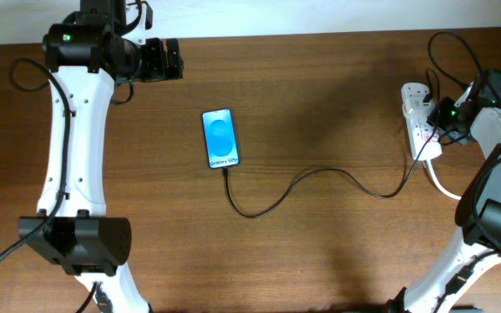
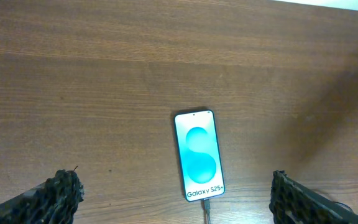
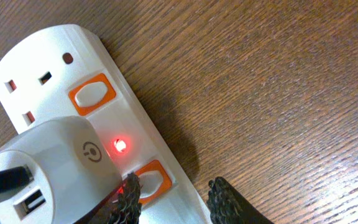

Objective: Plug charger to phone and switch on socket

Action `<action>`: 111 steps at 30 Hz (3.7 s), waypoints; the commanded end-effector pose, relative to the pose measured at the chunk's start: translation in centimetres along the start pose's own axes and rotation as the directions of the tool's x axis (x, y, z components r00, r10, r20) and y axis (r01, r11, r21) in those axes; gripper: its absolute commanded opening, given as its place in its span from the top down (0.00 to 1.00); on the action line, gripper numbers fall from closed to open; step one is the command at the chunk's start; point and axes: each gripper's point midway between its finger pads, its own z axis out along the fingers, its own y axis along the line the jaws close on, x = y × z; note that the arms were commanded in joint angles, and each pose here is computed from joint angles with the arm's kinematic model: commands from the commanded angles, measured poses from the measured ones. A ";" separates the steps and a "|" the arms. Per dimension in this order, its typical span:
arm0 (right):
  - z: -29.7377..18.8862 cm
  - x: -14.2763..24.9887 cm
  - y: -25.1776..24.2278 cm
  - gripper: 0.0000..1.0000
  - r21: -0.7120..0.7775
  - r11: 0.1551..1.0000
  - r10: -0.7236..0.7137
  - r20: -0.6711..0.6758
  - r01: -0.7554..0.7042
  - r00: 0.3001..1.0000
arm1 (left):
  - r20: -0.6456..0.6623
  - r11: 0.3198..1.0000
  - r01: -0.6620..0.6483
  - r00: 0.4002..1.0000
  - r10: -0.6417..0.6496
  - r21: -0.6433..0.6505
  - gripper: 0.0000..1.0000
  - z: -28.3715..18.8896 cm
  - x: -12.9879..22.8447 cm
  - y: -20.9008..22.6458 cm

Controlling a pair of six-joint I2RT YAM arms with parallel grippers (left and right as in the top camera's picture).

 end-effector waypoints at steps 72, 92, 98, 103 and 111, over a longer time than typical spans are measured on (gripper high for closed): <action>-23.2 22.0 6.6 0.02 -0.134 0.771 -0.239 0.845 0.623 0.478 | 0.012 1.000 0.002 1.000 -0.002 -0.008 0.00 -0.4 -0.2 0.2; -23.2 22.0 6.6 0.02 -0.135 0.771 -0.239 0.845 0.623 0.478 | 0.017 0.999 -0.001 1.000 0.002 -0.045 0.01 -0.4 -0.3 0.8; -23.2 22.0 6.6 0.01 -0.135 0.771 -0.239 0.845 0.623 0.478 | 0.298 0.984 -0.172 0.938 0.179 -0.051 0.01 -2.2 -4.5 -1.8; -23.2 22.0 6.6 0.02 -0.135 0.771 -0.239 0.845 0.623 0.478 | 0.536 0.941 -0.307 0.775 0.335 -0.144 0.01 -4.6 -0.3 -1.2; -23.2 22.0 6.6 0.02 -0.135 0.771 -0.239 0.845 0.623 0.478 | 0.730 0.936 -0.229 0.586 0.351 -0.266 0.01 -7.6 11.1 4.0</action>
